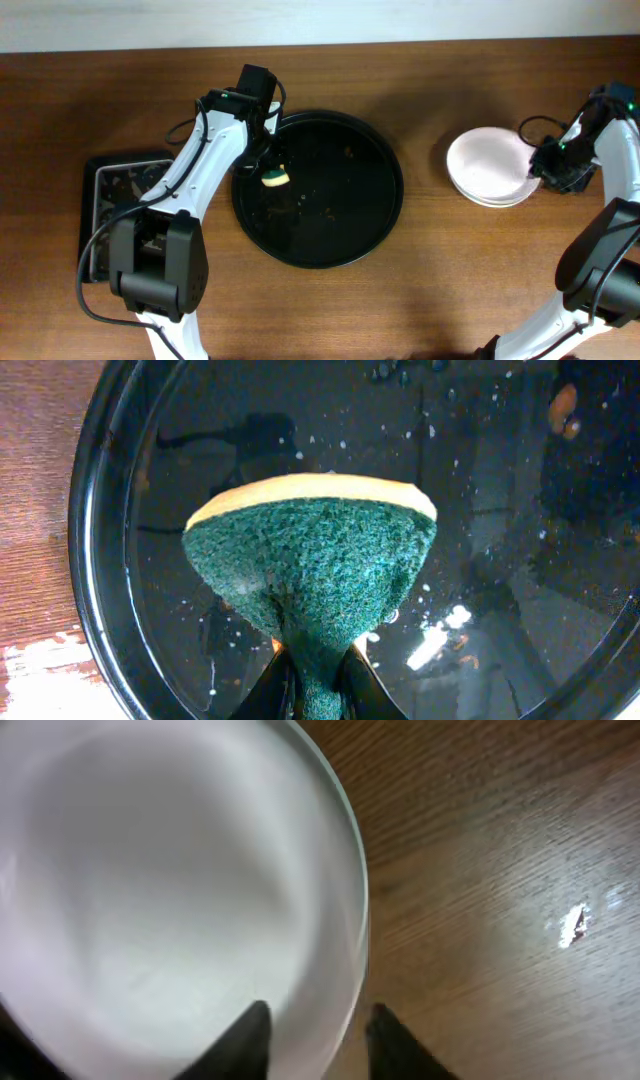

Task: Clean dirty plates on tray and stack at the side
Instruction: 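Lift the last plate with the right gripper and stack it on the pile, then return the sponge to the holder with the left gripper and release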

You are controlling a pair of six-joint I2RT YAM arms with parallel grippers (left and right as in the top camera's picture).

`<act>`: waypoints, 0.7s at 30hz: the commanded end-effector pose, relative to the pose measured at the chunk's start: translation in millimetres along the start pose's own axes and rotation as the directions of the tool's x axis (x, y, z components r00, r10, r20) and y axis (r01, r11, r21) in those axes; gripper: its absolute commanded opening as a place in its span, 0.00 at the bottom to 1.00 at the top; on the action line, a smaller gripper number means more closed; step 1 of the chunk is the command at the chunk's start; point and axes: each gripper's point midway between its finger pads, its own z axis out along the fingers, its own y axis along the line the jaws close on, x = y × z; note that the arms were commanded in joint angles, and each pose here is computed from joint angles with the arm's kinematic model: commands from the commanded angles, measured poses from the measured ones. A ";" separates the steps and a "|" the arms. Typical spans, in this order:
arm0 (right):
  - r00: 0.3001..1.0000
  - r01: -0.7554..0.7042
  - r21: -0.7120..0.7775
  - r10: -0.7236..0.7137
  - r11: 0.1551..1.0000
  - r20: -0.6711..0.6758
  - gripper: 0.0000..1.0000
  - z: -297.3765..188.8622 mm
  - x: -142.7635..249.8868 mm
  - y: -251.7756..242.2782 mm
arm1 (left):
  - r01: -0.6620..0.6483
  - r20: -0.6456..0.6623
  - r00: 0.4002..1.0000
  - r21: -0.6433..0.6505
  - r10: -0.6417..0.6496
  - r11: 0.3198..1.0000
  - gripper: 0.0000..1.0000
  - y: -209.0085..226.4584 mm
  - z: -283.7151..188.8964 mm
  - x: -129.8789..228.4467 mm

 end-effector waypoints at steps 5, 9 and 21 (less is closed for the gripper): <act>0.959 0.189 -0.260 -0.121 0.947 0.256 0.52 -140.4 27.4 73.4 | -0.090 0.040 0.995 0.077 0.087 0.993 0.07 -15.1 -24.3 -2.4; 0.854 0.473 -0.305 -0.344 0.827 0.390 0.59 -201.4 105.7 148.5 | -0.095 0.135 0.987 0.051 0.087 0.994 0.04 13.1 -99.0 7.4; 0.763 0.631 -0.284 -0.512 0.722 0.394 0.59 -193.7 149.7 201.7 | 0.495 0.331 0.863 -0.410 -0.381 0.766 0.00 312.2 -56.3 102.9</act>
